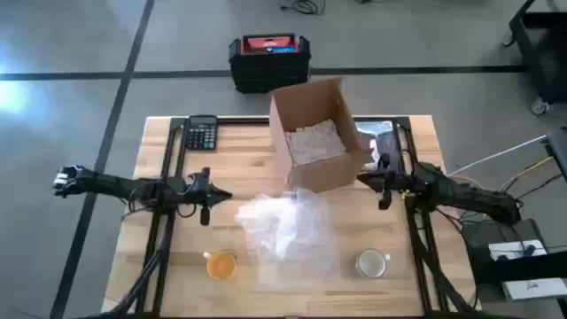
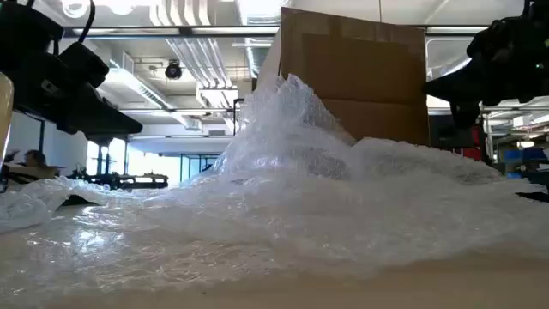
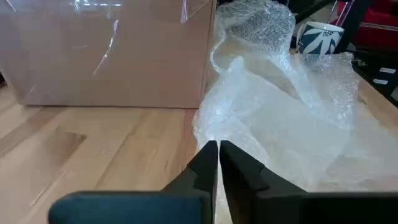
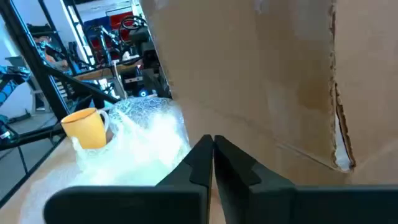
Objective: Wrap mug
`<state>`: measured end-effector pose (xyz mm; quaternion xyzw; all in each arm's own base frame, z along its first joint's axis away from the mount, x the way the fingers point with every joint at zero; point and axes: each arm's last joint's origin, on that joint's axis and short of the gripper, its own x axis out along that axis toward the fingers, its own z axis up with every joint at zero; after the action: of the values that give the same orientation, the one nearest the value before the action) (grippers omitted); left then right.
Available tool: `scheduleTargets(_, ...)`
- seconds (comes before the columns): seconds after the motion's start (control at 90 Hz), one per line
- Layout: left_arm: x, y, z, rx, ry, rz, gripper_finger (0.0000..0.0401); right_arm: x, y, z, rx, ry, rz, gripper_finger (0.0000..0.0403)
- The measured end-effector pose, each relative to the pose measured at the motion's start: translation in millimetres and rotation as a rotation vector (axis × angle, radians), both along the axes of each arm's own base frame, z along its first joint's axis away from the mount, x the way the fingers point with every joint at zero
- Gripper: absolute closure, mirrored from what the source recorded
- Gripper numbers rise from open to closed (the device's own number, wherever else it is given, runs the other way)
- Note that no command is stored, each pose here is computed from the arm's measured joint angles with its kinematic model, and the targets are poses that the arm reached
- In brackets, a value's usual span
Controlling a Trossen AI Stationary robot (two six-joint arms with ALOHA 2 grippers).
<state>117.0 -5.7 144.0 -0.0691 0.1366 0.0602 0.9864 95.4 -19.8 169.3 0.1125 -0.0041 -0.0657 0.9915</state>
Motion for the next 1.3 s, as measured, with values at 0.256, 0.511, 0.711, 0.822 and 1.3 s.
scheduleTargets(0.256,0.0,0.0,0.0,0.000,0.000,0.000,0.0395,0.0,0.0,0.1,0.000,-0.001,0.000,0.0403)
scheduleTargets(0.511,0.0,0.0,-0.1,0.000,0.001,0.000,0.0399,0.0,0.0,0.0,0.000,0.000,0.000,0.0403)
scheduleTargets(0.711,0.0,0.0,-0.1,0.000,0.000,0.000,0.0396,0.0,0.0,0.1,0.000,0.000,0.000,0.0403)
scheduleTargets(0.822,0.0,0.0,0.0,0.000,0.000,0.000,0.0394,0.0,0.0,0.0,0.000,0.000,0.000,0.0403)
scheduleTargets(1.3,0.0,0.0,0.0,0.000,0.000,0.000,0.0394,0.0,0.0,0.1,0.000,-0.001,0.000,0.0403)
